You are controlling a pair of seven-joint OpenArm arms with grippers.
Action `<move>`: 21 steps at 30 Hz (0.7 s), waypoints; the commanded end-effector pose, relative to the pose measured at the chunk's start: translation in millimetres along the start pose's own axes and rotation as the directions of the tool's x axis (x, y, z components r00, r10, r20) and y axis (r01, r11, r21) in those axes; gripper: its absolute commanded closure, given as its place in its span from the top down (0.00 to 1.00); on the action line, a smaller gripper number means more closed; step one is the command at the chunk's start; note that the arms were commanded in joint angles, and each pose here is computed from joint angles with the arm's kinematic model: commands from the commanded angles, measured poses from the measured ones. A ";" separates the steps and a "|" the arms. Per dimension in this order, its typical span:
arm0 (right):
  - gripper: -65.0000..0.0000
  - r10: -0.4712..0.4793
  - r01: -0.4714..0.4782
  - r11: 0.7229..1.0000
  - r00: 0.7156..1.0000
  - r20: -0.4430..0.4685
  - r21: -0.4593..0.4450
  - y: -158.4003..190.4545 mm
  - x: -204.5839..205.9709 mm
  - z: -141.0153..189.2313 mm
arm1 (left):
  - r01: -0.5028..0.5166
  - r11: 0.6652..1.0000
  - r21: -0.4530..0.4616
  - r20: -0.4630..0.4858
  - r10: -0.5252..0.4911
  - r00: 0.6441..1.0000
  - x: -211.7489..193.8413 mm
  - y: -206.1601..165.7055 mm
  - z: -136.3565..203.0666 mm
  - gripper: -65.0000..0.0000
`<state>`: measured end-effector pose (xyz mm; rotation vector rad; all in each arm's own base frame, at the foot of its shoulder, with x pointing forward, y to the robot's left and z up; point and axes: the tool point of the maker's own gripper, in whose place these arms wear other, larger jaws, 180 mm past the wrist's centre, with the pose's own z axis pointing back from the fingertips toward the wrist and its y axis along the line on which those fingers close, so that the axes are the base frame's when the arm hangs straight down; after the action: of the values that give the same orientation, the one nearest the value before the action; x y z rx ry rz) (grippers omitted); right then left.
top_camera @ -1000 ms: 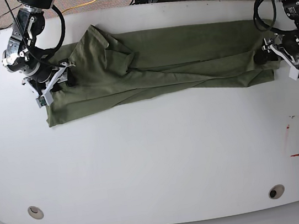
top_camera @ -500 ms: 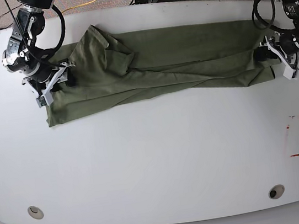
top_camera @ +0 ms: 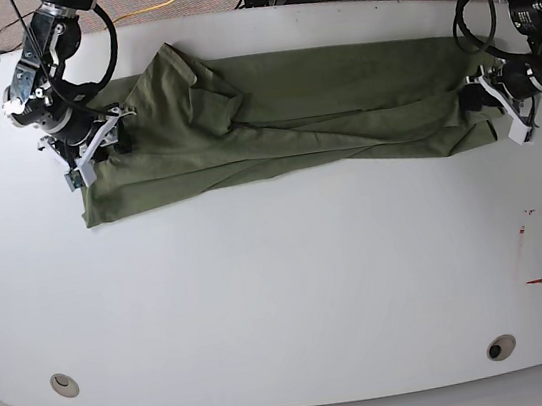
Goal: Layout the t-shirt on the table in an organized manner, then fold the t-shirt properly
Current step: 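Lift the strip's end with the left gripper and fold it toward the right gripper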
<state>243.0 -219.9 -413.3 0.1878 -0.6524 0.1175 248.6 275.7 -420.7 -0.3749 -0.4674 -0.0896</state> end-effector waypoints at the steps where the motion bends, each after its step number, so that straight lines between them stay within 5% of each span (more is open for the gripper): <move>1: 0.25 0.020 -0.019 1.000 0.999 0.050 -0.010 -3.3 17.7 4.4 | 0.047 0.998 0.051 -0.060 -0.044 0.997 -4.1 5.5 7.7 0.05; 8: 0.01 -0.001 0.001 1.000 1.000 0.031 0.001 -4.3 12.4 -2.8 | 0.142 0.986 0.089 -0.029 -0.140 0.990 9.7 -3.7 24.2 0.06; 21: 0.01 -0.071 0.070 0.997 0.997 0.022 0.033 -5.0 -5.8 -18.4 | 0.303 0.940 0.154 -0.003 -0.306 0.952 39.4 -27.4 52.4 0.06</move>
<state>257.9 -216.7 -426.7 0.2681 -0.7041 0.0458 248.8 266.4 -367.3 -0.1843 -0.5096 -0.3175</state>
